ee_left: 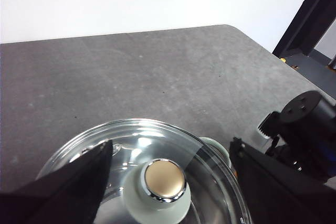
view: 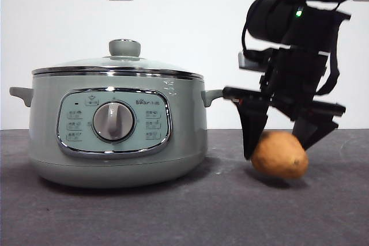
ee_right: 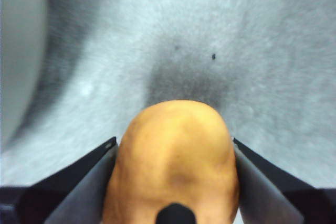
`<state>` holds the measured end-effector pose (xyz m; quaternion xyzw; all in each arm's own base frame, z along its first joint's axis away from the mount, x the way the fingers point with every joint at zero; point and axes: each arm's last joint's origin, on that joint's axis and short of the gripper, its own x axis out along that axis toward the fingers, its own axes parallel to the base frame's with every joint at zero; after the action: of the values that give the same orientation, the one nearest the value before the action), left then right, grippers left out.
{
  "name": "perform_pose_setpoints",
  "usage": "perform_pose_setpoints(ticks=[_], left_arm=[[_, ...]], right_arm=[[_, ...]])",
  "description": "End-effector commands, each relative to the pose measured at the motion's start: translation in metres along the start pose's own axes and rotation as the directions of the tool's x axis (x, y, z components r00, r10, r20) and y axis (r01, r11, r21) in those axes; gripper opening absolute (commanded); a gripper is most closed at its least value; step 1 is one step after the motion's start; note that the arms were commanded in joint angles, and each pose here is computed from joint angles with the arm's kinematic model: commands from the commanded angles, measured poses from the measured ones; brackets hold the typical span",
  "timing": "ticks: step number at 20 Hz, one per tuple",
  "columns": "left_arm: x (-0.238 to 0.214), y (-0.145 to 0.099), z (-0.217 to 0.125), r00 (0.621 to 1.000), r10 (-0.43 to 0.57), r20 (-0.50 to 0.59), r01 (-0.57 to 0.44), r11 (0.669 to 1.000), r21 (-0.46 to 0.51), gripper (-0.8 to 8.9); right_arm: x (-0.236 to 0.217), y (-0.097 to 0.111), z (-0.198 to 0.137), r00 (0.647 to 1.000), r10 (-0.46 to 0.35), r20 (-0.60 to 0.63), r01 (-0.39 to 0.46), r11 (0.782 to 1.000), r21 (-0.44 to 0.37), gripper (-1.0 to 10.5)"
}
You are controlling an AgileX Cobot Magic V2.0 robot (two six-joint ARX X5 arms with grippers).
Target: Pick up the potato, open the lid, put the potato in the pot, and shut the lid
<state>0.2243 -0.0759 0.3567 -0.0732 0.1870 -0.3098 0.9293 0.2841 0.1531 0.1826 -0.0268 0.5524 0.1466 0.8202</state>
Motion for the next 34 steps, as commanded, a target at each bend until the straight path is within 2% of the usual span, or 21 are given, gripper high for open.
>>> perform_pose_setpoints(ticks=[1,5,6,9,15,18,19,22,23,26,29,32,34], left_arm=[[0.002,-0.005,-0.001,1.0,0.0,-0.002,0.0,1.0,0.03,3.77],[0.012,-0.01,-0.005,0.997,0.08,-0.017,-0.078,0.994,0.074,3.72],[0.019,-0.009,-0.007,0.994,0.102,-0.034,-0.099,0.992,0.081,3.72],[0.047,-0.002,-0.02,0.987,0.1,-0.122,-0.092,0.993,0.069,3.72],[0.088,-0.003,-0.044,0.969,0.08,-0.233,-0.065,0.995,0.071,3.72],[0.098,-0.005,-0.053,0.951,0.151,-0.27,-0.125,0.986,0.111,3.72],[0.099,-0.006,-0.055,0.947,0.159,-0.279,-0.13,0.984,0.121,3.52],[0.099,-0.009,-0.056,0.946,0.15,-0.286,-0.116,0.984,0.133,-0.19],[0.099,-0.009,-0.056,0.947,0.151,-0.285,-0.115,0.984,0.138,-0.07],[0.097,-0.01,-0.05,0.958,0.146,-0.245,-0.111,0.982,0.153,-0.08],[0.081,-0.016,-0.031,0.969,0.191,-0.156,-0.164,0.972,0.17,-0.08],[0.048,-0.027,-0.004,0.979,0.204,-0.019,-0.198,0.964,0.178,-0.08],[0.018,-0.036,0.012,0.98,0.185,0.076,-0.196,0.964,0.178,-0.08]], right_arm=[[-0.025,0.001,0.001,0.998,0.011,0.06,-0.01,1.0,-0.016,-0.2],[-0.074,-0.002,-0.007,0.99,-0.001,0.138,0.005,1.0,-0.026,-0.1],[-0.085,-0.003,-0.01,0.987,-0.019,0.16,0.023,0.999,-0.026,-0.1],[-0.114,-0.004,-0.018,0.975,-0.004,0.223,0.01,1.0,-0.026,-0.1],[-0.143,-0.006,-0.028,0.954,0.016,0.3,-0.008,1.0,-0.027,-0.1],[-0.149,-0.007,-0.033,0.956,0.014,0.294,-0.006,1.0,-0.027,-0.1],[-0.149,-0.007,-0.033,0.956,0.014,0.293,-0.007,1.0,-0.027,-0.1],[-0.151,-0.007,-0.034,0.956,0.014,0.294,-0.007,1.0,-0.027,-0.1],[-0.151,-0.007,-0.034,0.956,0.015,0.294,-0.007,1.0,-0.027,-0.1],[-0.151,-0.007,-0.033,0.952,0.021,0.305,-0.013,1.0,-0.028,-0.1],[-0.154,-0.005,-0.03,0.942,0.031,0.334,-0.022,0.999,-0.031,-0.1],[-0.162,0.0,-0.023,0.917,0.071,0.394,-0.056,0.997,-0.05,-0.1],[-0.168,0.009,-0.017,0.887,0.136,0.441,-0.105,0.99,-0.094,-0.1]])
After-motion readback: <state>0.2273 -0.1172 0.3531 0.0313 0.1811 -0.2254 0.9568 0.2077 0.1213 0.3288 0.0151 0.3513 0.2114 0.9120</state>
